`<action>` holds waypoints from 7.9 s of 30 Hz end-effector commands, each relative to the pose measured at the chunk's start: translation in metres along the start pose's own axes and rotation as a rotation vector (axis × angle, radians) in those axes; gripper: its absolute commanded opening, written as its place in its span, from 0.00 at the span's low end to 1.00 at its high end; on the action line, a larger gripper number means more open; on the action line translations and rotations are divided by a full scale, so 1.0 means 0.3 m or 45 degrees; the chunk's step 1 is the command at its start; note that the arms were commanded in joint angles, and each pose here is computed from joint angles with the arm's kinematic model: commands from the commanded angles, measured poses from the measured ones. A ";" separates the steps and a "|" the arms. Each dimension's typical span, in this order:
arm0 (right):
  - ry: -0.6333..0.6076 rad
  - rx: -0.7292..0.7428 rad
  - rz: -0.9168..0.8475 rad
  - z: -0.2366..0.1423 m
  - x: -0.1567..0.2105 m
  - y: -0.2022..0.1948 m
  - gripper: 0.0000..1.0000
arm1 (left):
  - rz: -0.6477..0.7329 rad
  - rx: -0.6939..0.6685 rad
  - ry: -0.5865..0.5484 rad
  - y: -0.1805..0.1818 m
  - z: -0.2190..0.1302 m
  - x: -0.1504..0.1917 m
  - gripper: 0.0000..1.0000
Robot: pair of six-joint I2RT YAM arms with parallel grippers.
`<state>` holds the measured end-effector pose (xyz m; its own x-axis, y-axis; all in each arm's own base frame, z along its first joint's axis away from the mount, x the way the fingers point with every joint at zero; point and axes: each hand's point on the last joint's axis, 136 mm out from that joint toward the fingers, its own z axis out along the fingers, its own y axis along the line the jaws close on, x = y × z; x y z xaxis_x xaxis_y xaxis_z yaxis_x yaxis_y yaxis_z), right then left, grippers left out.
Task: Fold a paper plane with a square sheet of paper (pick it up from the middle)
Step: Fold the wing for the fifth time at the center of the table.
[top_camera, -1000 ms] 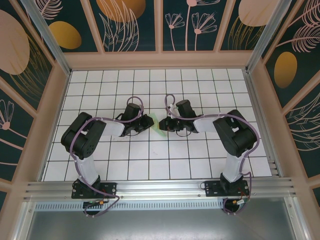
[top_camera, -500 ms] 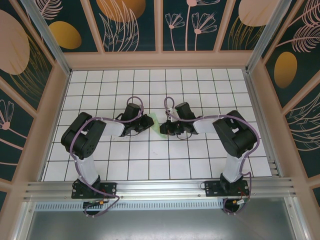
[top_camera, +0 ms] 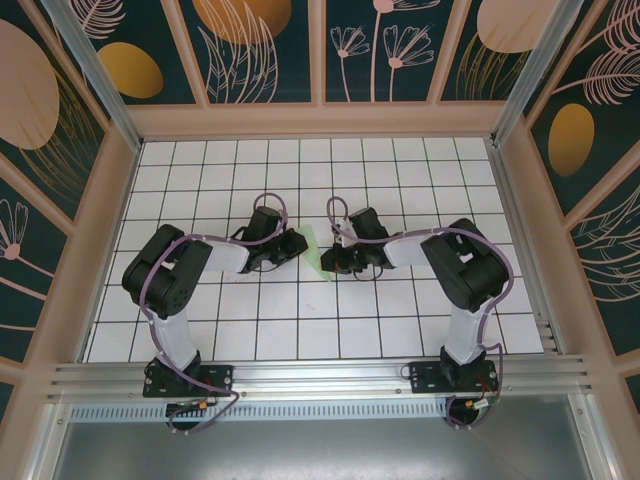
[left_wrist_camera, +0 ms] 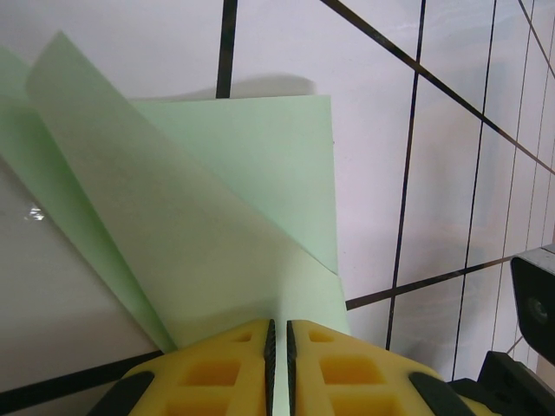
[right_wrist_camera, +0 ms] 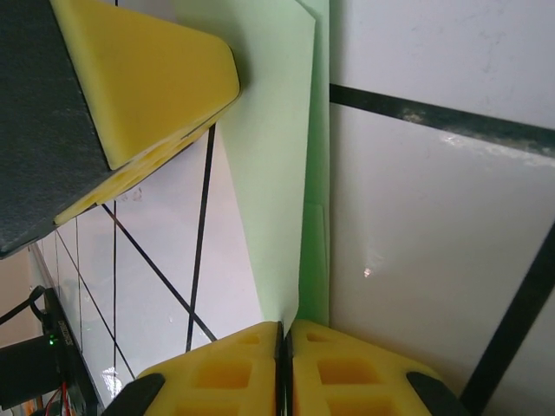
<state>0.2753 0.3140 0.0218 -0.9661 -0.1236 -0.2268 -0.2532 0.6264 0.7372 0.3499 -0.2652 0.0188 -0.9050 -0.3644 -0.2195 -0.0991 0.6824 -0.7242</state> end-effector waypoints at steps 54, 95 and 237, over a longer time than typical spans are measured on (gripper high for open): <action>0.166 0.454 -0.034 0.030 0.148 -0.162 0.07 | 0.049 0.226 0.079 -0.096 -0.054 0.086 0.19; 0.079 0.265 -0.143 -0.041 0.104 0.023 0.14 | -0.040 -0.056 0.074 0.084 0.004 0.098 0.15; 0.136 0.242 -0.009 0.010 0.136 -0.098 0.08 | 0.269 0.255 -0.008 -0.182 -0.081 0.010 0.27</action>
<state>0.2619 0.3190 0.0167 -0.9301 -0.2293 -0.2869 -0.3633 0.6888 0.6273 0.3424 -0.2795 0.0403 -0.9202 -0.2475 -0.3034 0.0561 0.6836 -0.7277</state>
